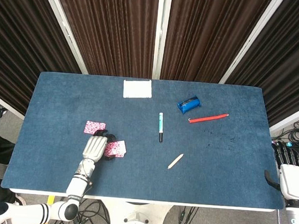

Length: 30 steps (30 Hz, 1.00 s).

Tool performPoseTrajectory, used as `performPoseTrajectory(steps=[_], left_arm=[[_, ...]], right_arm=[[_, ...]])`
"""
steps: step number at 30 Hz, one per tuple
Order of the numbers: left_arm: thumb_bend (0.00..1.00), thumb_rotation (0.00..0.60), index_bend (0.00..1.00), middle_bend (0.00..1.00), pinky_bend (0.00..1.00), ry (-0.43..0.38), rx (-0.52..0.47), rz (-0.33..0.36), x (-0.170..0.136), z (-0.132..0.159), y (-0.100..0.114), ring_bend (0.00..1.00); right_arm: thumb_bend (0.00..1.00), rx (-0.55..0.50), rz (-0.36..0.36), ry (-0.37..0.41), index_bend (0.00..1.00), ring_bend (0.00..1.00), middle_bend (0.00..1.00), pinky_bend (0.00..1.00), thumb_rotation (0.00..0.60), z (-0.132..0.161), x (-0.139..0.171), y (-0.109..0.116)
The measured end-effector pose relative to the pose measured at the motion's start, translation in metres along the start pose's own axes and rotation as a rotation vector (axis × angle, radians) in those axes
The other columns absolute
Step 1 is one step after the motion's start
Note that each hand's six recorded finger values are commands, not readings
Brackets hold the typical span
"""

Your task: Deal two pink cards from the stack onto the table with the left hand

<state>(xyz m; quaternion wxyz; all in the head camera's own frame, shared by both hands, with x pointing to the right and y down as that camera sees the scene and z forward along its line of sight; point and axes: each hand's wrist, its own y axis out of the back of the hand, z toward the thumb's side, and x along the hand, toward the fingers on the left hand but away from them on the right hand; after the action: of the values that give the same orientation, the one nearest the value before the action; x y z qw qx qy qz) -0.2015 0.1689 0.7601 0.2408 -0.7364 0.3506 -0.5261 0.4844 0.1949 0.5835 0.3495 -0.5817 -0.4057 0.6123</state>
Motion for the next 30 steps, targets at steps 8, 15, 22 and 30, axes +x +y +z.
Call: performPoseTrajectory(steps=[8, 15, 22, 30], left_arm=[[0.30, 0.600, 0.37, 0.47, 0.14, -0.001, -0.039, 0.009, -0.001, -0.003, 0.001, 0.15], [0.31, 0.600, 0.39, 0.47, 0.14, -0.007, -0.077, 0.023, -0.001, -0.004, 0.003, 0.15], [0.30, 0.600, 0.39, 0.48, 0.14, -0.004, -0.095, 0.064, -0.005, -0.015, 0.016, 0.16], [0.30, 0.600, 0.40, 0.48, 0.14, 0.052, -0.077, 0.106, -0.021, -0.053, 0.034, 0.16]], right_arm=[[0.29, 0.004, 0.003, -0.003, 0.00, 0.00, 0.00, 0.00, 0.600, 0.000, 0.000, -0.001], [0.29, 0.007, 0.004, -0.003, 0.00, 0.00, 0.00, 0.00, 0.600, 0.001, -0.001, -0.001], [0.29, 0.015, 0.002, 0.000, 0.00, 0.00, 0.00, 0.00, 0.600, 0.003, -0.001, 0.001], [0.29, 0.021, 0.006, 0.004, 0.00, 0.00, 0.00, 0.00, 0.600, 0.008, -0.001, -0.001]])
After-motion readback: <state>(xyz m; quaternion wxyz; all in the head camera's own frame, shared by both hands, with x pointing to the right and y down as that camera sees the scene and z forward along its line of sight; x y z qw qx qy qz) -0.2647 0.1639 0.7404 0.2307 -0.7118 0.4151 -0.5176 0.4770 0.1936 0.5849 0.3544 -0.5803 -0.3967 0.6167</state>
